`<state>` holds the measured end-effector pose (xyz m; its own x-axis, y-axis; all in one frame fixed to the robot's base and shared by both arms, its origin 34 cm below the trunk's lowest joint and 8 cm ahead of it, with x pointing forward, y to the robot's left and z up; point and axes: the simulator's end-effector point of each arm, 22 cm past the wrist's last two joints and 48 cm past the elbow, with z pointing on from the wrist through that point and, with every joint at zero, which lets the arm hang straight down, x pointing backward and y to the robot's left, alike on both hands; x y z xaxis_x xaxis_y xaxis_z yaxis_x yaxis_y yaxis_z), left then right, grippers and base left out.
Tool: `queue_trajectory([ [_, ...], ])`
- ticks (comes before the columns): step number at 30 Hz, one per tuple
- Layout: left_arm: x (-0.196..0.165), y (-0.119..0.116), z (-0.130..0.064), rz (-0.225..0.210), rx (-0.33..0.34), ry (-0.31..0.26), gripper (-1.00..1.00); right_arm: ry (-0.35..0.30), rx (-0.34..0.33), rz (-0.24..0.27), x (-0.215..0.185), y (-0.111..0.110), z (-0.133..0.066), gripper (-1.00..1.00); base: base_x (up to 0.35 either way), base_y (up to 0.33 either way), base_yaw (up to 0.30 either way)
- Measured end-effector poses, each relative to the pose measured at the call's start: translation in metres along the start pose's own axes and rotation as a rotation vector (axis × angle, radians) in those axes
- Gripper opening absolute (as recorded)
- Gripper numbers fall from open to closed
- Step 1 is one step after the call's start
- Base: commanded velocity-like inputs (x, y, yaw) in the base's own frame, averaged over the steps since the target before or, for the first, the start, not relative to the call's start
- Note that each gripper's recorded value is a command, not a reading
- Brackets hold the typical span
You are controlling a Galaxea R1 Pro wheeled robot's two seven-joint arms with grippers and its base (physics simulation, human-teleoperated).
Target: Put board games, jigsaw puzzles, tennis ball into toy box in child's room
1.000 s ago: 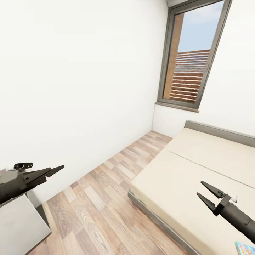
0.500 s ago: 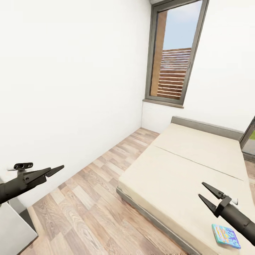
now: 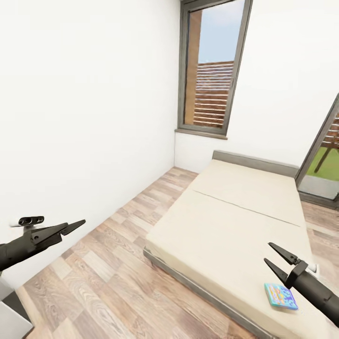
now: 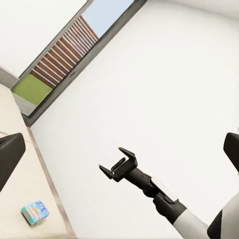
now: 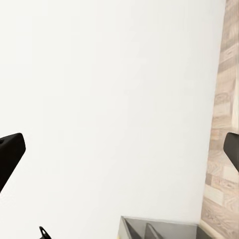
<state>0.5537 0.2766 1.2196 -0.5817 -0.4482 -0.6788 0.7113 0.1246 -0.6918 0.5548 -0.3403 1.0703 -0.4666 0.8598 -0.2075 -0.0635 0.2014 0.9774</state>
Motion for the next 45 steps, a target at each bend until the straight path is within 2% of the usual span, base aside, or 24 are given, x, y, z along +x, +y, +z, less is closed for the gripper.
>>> queue_trajectory([
  [45, 0.005, 0.011, 0.001, -0.022, -0.008, 0.004, 1.00, 0.002, 0.027, 0.019, 0.001, -0.015, 0.001, 1.00, 0.000, 0.000, -0.262],
])
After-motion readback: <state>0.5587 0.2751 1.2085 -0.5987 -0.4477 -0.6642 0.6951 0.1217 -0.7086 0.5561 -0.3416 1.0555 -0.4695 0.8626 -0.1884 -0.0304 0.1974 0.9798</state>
